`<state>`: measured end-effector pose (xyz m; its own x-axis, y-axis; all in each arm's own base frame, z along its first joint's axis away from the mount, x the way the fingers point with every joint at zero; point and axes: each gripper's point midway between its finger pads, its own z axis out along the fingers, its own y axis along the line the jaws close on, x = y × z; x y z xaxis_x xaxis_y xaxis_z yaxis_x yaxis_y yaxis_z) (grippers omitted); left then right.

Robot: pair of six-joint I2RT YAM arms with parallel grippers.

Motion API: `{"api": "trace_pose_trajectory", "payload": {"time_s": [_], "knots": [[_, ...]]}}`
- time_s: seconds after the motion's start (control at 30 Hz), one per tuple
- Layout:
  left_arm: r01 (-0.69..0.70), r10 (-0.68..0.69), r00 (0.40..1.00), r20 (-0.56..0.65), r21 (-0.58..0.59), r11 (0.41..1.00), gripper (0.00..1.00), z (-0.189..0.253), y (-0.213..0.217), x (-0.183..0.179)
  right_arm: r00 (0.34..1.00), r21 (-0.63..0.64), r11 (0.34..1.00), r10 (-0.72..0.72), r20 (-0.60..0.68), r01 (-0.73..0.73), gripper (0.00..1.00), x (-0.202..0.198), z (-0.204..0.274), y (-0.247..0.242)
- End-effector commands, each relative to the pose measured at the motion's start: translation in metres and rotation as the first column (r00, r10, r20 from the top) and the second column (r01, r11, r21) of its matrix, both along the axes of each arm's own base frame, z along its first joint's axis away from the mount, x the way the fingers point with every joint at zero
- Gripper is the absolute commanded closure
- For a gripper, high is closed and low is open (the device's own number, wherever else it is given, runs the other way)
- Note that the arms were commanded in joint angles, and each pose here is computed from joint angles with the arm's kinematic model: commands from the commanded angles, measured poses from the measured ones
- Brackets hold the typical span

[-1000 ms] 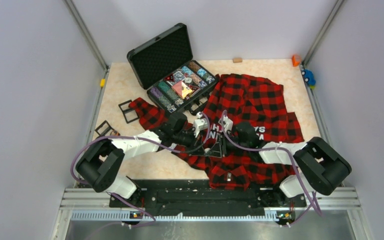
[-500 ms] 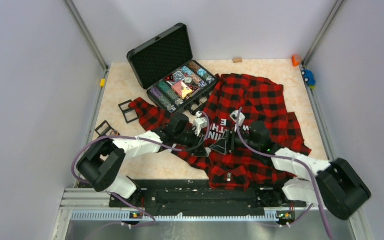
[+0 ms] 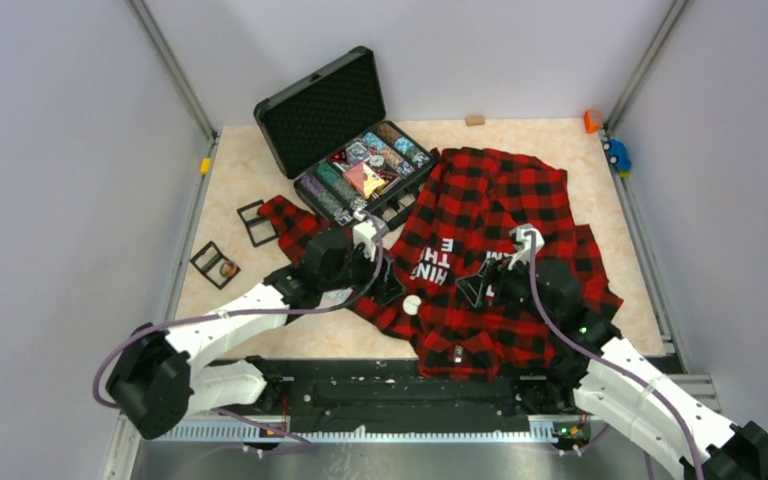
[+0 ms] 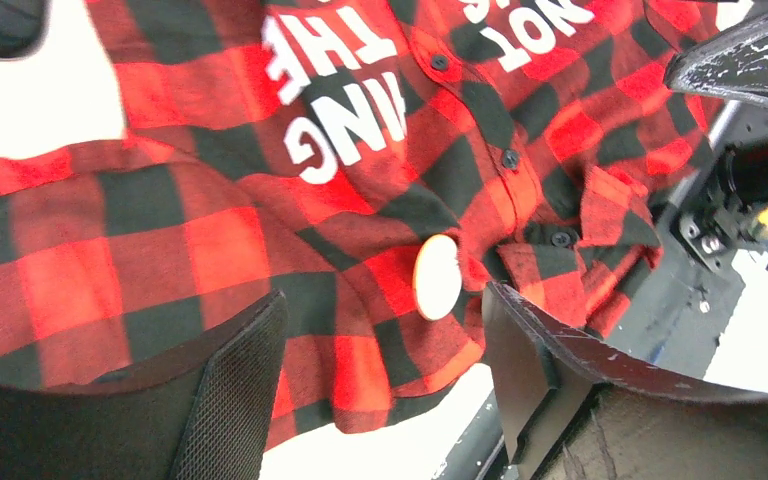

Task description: Pin the brooch onto the clothing

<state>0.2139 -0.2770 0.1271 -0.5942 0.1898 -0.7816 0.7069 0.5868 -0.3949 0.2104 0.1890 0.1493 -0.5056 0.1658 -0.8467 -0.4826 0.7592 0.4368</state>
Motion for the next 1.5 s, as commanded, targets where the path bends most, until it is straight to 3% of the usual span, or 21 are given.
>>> {"api": "trace_pose_trajectory", "payload": {"time_s": [0.0, 0.2, 0.33, 0.6, 0.77, 0.9, 1.07, 1.3, 1.47], "knots": [[-0.202, 0.202, 0.977, 0.064, 0.002, 0.979, 0.24, 0.013, 0.029, 0.018, 0.984, -0.062, 0.982, -0.174, 0.028, 0.176, 0.28, 0.011, 0.008, -0.033], [-0.339, 0.338, 0.940, 0.036, 0.011, 0.941, 0.21, 0.023, 0.058, 0.025, 0.984, -0.017, 0.985, -0.172, 0.049, 0.173, 0.27, 0.012, 0.021, -0.030], [-0.473, 0.474, 0.880, -0.022, 0.021, 0.881, 0.21, 0.022, 0.090, 0.036, 0.973, -0.024, 0.975, -0.221, 0.060, 0.223, 0.26, 0.017, 0.029, -0.038], [-0.793, 0.795, 0.599, -0.091, 0.065, 0.605, 0.20, 0.027, 0.182, 0.056, 0.976, -0.009, 0.980, -0.197, 0.095, 0.199, 0.24, 0.017, 0.041, -0.034], [-0.846, 0.848, 0.513, -0.131, 0.087, 0.525, 0.19, 0.040, 0.221, 0.064, 0.976, -0.026, 0.980, -0.194, 0.096, 0.197, 0.24, 0.023, 0.037, -0.031], [-0.913, 0.913, 0.378, -0.154, 0.099, 0.395, 0.19, 0.040, 0.276, 0.077, 0.985, -0.005, 0.991, -0.135, 0.109, 0.137, 0.23, 0.021, 0.039, -0.020], [-0.961, 0.972, 0.217, -0.093, 0.153, 0.230, 0.21, 0.022, 0.341, 0.089, 0.988, 0.035, 0.997, -0.075, 0.137, 0.071, 0.23, 0.018, 0.047, -0.008], [-0.928, 0.993, 0.110, 0.043, 0.362, 0.087, 0.25, -0.018, 0.393, 0.101, 0.988, 0.035, 0.999, -0.043, 0.145, 0.038, 0.23, 0.017, 0.051, -0.004], [-0.904, 0.990, 0.096, 0.102, 0.425, 0.044, 0.25, -0.035, 0.412, 0.110, 0.988, 0.064, 0.998, -0.012, 0.157, 0.002, 0.23, 0.015, 0.052, 0.001]]}}
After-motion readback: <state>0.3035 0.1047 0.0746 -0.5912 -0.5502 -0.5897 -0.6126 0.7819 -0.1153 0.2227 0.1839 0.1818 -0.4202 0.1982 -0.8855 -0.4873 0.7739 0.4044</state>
